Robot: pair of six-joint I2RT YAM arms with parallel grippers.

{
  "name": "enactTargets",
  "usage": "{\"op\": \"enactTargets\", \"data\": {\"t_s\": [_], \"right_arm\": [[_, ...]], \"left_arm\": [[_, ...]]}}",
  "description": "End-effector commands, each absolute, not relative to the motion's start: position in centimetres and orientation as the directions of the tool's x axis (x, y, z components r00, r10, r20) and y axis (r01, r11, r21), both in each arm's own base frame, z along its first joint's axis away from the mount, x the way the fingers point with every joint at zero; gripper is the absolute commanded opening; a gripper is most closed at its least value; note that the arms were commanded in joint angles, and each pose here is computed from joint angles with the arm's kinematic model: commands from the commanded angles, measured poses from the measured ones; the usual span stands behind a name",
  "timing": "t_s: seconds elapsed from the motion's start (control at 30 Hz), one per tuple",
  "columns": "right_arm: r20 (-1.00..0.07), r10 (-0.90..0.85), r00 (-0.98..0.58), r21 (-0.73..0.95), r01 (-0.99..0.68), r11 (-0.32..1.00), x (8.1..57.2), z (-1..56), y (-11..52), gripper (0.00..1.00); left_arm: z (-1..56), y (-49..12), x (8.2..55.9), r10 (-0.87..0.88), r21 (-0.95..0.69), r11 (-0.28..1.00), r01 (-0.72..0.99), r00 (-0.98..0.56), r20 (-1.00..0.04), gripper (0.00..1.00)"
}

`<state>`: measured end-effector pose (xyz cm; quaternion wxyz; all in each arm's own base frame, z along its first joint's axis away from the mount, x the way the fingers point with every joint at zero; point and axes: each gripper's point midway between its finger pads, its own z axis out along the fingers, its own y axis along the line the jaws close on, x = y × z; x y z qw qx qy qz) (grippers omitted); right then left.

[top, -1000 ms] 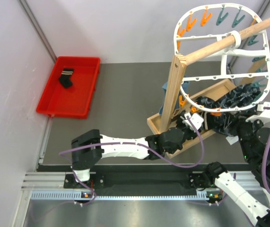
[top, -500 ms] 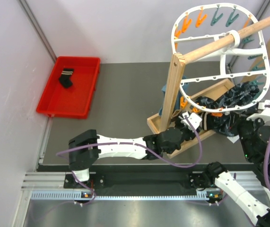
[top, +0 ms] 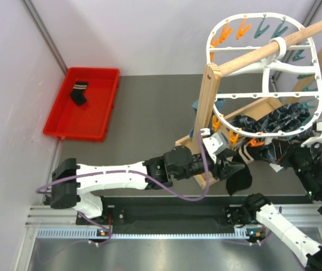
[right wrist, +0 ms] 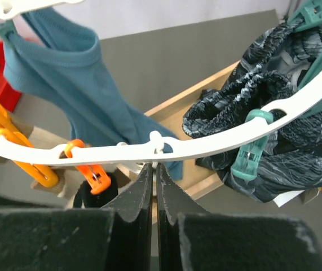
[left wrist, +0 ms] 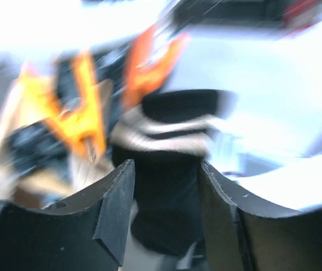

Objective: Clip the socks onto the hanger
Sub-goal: Open the clamp at the hanger.

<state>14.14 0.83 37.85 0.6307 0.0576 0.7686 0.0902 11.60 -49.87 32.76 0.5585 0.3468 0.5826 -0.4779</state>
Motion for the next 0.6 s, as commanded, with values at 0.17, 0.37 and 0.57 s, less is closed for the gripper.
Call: {"op": "enactTargets", "data": {"t_s": [0.17,0.37,0.57], "right_arm": [[-0.915,0.211,-0.343,0.277,-0.155,0.948,12.0,37.4,3.5,0.00],[-0.902,0.202,-0.381,0.293,-0.197,0.936,10.6,37.9,4.0,0.00],[-0.889,0.205,-0.409,0.330,-0.264,0.906,9.9,38.3,5.4,0.00]], "left_arm": [[41.3,-50.7,2.3,-0.204,-0.309,-0.228,0.923,-0.355,-0.912,0.56],[41.3,-52.2,5.4,-0.259,-0.371,-0.075,0.926,-0.377,-0.889,0.56],[38.2,-52.5,10.1,-0.285,-0.262,0.278,0.924,-0.181,-0.941,0.58]]}}
